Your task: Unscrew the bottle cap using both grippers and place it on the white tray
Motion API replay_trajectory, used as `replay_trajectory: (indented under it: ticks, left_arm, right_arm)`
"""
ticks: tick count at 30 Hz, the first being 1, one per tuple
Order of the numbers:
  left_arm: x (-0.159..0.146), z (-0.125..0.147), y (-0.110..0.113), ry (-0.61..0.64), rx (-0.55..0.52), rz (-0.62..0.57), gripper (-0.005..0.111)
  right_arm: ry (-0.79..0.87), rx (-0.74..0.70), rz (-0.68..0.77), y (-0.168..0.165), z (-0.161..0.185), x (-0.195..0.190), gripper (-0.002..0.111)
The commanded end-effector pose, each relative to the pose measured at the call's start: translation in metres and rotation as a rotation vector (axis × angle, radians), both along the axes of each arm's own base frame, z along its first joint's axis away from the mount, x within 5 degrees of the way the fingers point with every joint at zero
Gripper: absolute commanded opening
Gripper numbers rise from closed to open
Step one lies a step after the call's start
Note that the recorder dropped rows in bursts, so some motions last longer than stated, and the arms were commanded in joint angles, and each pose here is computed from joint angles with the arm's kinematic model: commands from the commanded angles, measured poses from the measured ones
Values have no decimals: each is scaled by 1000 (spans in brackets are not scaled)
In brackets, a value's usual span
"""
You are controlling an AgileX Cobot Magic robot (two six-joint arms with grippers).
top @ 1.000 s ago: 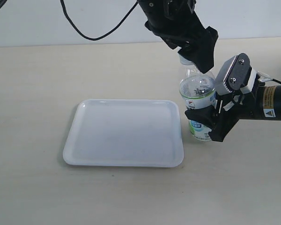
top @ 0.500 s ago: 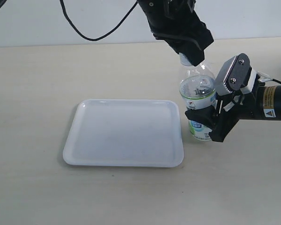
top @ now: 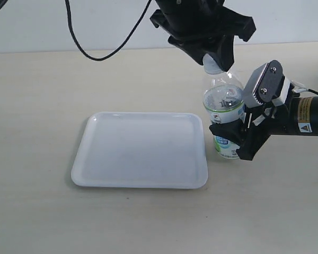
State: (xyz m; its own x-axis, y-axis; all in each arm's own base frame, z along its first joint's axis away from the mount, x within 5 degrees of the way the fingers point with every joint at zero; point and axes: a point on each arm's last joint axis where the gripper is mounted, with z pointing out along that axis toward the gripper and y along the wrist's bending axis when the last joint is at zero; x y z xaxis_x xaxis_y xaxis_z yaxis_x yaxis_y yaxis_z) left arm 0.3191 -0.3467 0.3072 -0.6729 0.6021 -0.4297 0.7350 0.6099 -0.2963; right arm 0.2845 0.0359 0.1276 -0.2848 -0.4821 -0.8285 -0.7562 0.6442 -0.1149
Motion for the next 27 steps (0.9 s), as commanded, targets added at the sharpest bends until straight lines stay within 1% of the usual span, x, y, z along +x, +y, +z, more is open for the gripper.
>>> replay_trajectory:
  ticks: [1,2,3,5,6,7,9,11,13,14,16,18,19,21,24,26,27]
  left_arm:
    - [-3,5,0,132,-41,209,0]
    - [-3,5,0,171,-47,273,0]
    - [-3,5,0,184,-49,293,0]
    - [-3,5,0,238,-58,381,0]
    - [-3,5,0,281,-64,449,0]
    - [-3,5,0,299,-67,479,0]
    - [-2,3,0,373,-72,610,0]
    - [-1,0,-1,414,-72,674,0]
    - [0,-4,-2,439,-68,704,0]
    - [0,-5,-3,440,-67,696,0]
    - [0,-7,-4,415,-62,645,0]
    - [0,-6,-4,395,-60,602,4]
    - [0,-6,-4,390,-62,584,10]
    - [-2,-6,-5,388,-69,551,24]
    - [-5,-4,-8,381,-91,457,54]
    - [-6,-3,-9,346,-98,375,79]
    - [-5,-3,-9,321,-92,348,90]
  right_arm:
    - [14,-32,-7,-3,-3,0,0]
    - [14,-32,-7,-3,-3,0,0]
    - [14,-32,-7,-3,-3,0,0]
    - [14,-32,-7,-3,-3,0,0]
    - [14,-32,-7,-3,-3,0,0]
    - [14,-32,-7,-3,-3,0,0]
    - [14,-31,-6,-3,-3,0,0]
    - [5,-13,3,-1,-1,0,0]
    - [-3,2,11,0,0,0,0]
    - [-3,2,11,0,0,0,0]
    - [-3,2,11,0,0,0,0]
    - [-3,2,11,0,0,0,0]
    - [-3,2,11,0,0,0,0]
    - [-3,2,11,0,0,0,0]
    - [-3,2,11,0,0,0,0]
    - [-3,0,13,0,0,0,0]
    - [-3,-1,16,0,0,-1,0]
